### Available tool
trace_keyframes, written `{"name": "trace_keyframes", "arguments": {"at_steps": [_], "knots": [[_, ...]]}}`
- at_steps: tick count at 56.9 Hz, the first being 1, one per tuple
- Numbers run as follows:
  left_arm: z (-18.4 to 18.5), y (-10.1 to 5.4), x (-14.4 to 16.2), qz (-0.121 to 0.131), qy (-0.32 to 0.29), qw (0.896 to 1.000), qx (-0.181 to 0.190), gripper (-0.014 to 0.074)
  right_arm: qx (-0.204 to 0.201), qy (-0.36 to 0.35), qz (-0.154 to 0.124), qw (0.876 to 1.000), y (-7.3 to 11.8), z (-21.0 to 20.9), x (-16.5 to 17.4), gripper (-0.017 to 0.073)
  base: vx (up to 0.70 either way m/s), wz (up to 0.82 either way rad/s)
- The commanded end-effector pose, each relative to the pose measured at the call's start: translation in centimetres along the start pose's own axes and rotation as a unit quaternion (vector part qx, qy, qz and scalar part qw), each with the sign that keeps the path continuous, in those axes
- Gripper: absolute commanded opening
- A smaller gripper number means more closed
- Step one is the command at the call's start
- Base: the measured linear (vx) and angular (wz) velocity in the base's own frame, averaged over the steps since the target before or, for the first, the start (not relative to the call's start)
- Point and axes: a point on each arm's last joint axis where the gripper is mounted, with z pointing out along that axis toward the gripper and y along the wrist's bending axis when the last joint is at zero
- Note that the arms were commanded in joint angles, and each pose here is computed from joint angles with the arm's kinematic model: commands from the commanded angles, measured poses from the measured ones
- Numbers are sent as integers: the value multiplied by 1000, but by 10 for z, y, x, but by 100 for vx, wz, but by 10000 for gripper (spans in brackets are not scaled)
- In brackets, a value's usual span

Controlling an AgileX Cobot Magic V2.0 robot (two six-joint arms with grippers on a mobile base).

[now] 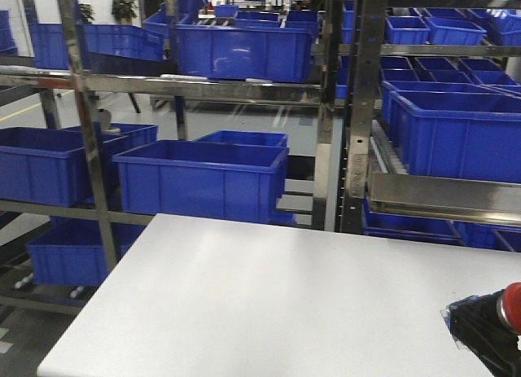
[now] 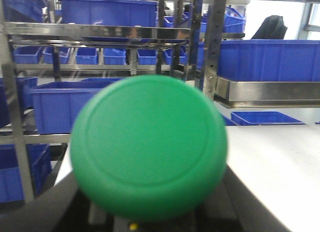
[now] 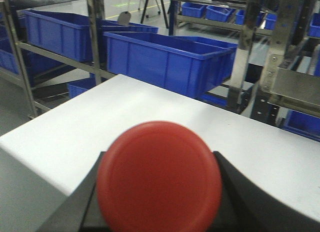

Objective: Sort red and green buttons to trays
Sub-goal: 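Drive the base away from the table toward the tray shelf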

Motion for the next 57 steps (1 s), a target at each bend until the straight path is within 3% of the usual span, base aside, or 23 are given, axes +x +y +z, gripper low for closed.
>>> {"name": "trace_keyframes", "arguments": {"at_steps": [1, 57], "knots": [[-2, -4, -18, -7, -59, 998, 21, 0, -2, -64, -8, 998, 0, -4, -20, -9, -14, 25], [-2, -4, -18, -7, -59, 998, 21, 0, -3, -66, -8, 998, 0, -4, -20, -9, -7, 35]]}}
